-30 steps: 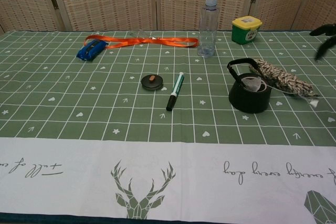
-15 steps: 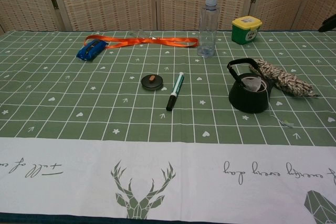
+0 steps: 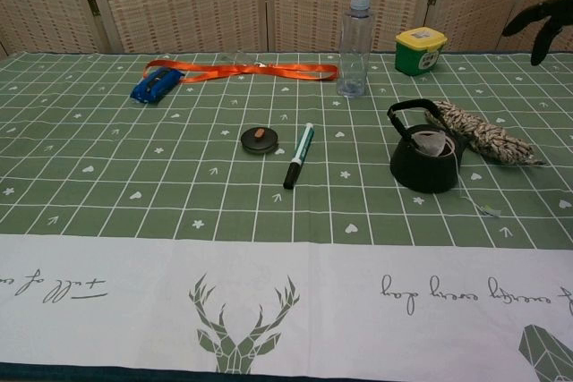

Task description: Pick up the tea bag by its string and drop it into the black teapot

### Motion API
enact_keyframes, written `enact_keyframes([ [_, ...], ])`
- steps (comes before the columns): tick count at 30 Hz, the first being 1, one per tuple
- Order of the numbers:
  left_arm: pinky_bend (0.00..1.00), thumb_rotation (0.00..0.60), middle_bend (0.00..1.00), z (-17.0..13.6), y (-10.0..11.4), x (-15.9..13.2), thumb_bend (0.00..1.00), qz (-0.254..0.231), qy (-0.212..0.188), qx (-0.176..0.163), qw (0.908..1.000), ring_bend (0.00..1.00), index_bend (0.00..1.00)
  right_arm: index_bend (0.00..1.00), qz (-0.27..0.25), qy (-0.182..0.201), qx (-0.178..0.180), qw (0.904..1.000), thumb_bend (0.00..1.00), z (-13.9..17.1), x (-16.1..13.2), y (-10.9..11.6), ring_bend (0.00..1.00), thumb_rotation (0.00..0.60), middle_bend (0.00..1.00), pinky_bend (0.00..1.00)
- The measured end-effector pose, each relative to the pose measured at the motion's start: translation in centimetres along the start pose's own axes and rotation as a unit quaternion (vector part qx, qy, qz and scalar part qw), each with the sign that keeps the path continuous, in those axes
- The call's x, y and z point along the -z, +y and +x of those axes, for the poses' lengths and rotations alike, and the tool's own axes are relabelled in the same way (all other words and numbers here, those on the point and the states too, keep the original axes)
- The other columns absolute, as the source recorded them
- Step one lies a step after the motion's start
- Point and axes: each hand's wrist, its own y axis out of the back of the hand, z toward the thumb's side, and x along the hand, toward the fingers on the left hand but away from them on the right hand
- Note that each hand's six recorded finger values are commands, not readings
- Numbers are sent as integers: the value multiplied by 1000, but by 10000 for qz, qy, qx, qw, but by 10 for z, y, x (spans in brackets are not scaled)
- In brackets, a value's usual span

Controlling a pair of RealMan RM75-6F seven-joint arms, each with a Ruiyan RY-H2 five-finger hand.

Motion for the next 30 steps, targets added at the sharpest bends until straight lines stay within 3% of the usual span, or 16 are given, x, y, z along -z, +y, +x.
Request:
enact_keyframes([
  [11, 115, 600, 50, 1, -1, 0, 290, 16, 13, 8, 10000, 103, 50, 61, 135, -58, -549, 9984, 286, -9, 3, -10, 403, 600, 541, 9],
  [15, 115, 600, 51, 1, -1, 1, 290, 9, 14, 10, 10000, 104, 50, 85, 293, -9, -730, 9969, 286, -16, -4, -14, 483, 600, 617, 144],
  [20, 118, 600, 54, 1, 1, 2, 289, -26, 21, -10, 10000, 105, 50, 110, 224, 102, -824, 9963, 285, -27, -17, -16, 553, 600, 680, 492],
  [30, 122, 600, 58, 0, 3, 3, 290, -66, 33, -43, 10000, 105, 50, 238, -180, 105, -956, 9952, 286, -44, -16, -12, 609, 600, 718, 585],
])
